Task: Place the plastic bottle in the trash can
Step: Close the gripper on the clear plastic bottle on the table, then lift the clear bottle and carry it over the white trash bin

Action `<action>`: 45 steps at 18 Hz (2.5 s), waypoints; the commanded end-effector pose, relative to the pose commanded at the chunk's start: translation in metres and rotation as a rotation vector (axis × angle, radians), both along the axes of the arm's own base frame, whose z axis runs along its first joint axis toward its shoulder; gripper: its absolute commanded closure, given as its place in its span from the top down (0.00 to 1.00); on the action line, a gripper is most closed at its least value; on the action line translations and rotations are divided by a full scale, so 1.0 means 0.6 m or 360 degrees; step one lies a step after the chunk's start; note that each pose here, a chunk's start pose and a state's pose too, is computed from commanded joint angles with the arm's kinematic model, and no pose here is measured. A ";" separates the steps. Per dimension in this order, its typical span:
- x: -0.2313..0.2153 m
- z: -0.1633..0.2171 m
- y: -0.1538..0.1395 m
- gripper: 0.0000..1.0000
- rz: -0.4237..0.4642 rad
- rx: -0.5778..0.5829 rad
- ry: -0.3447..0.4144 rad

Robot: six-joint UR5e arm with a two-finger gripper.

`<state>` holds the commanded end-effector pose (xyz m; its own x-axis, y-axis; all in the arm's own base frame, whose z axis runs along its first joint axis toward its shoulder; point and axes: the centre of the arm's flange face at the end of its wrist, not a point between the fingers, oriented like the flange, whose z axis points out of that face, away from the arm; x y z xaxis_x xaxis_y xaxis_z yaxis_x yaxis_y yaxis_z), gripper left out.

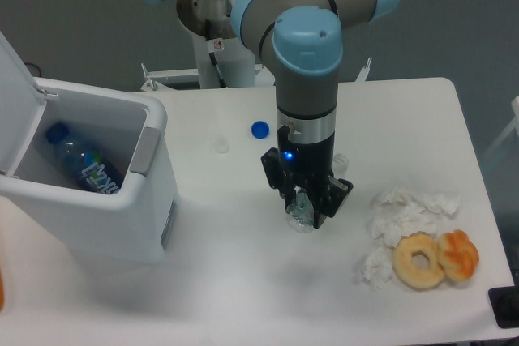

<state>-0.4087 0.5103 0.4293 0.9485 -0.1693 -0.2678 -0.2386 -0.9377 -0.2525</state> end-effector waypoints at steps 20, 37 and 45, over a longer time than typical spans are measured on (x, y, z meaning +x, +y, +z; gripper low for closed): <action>-0.014 0.136 -0.033 0.55 0.0455 0.0596 -0.0336; 0.195 0.333 -0.050 0.55 0.0416 0.1039 -0.0559; 0.303 0.319 -0.014 0.55 0.0288 0.0989 -0.0658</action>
